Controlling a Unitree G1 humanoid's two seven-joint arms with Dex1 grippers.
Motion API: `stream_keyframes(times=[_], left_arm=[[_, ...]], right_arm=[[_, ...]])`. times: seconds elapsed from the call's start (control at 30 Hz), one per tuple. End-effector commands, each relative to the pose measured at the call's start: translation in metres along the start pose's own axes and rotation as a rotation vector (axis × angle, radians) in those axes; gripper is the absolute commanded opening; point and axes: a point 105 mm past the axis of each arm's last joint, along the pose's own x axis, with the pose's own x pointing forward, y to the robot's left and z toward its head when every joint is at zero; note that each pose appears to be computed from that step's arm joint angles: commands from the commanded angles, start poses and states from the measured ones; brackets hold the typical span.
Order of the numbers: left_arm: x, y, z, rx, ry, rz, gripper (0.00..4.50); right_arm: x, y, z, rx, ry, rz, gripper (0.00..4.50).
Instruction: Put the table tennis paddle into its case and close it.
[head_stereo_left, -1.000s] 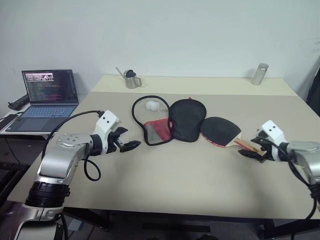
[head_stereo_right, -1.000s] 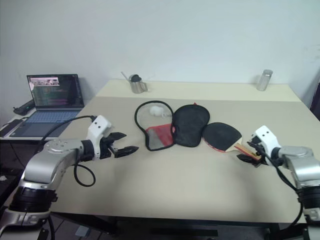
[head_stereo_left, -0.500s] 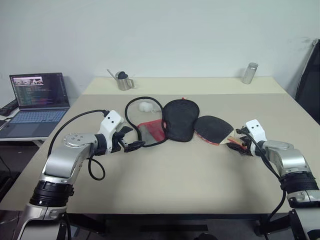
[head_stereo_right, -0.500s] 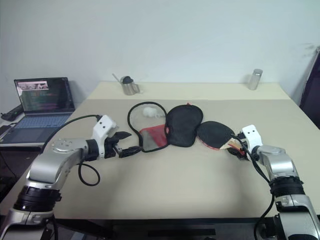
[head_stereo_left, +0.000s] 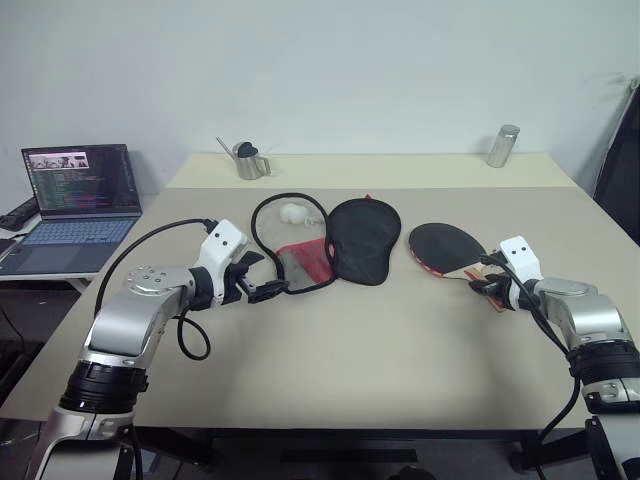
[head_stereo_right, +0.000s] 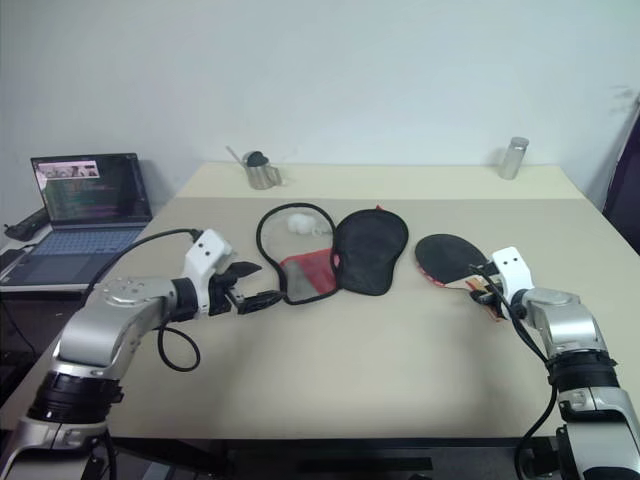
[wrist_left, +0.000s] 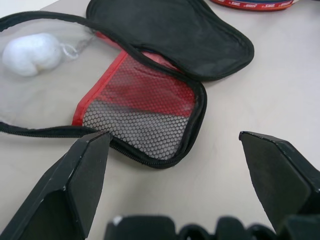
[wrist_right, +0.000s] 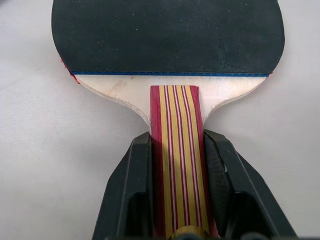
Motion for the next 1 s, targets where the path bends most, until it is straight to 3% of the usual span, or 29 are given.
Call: stream_keyframes(times=[0.03,0.17,0.33,0.43,0.57,0.77,1.0], left_arm=[[-0.008,0.015,0.012,0.030,-0.036,0.056,4.50],[-0.007,0.016,0.012,0.029,-0.038,0.059,4.50],[-0.003,0.016,0.013,0.026,-0.040,0.056,4.50],[0.000,0.016,0.013,0.026,-0.041,0.054,4.50],[0.003,0.014,0.013,0.023,-0.043,0.047,4.50],[0.001,0.011,0.011,0.012,-0.043,0.059,4.50],[-0.002,0.007,0.005,-0.010,-0.037,0.079,4.50]], right_arm=[[-0.020,-0.004,0.036,0.034,-0.114,-0.032,1.05],[-0.027,0.002,0.064,0.093,-0.190,-0.060,1.05],[-0.032,0.023,0.122,0.177,-0.343,-0.071,1.05],[-0.024,0.063,0.155,0.209,-0.408,-0.011,1.05],[-0.006,0.138,0.193,0.261,-0.475,0.135,1.05],[0.030,0.192,0.198,0.365,-0.428,0.175,1.05],[0.070,0.216,0.178,0.472,-0.339,0.130,1.05]])
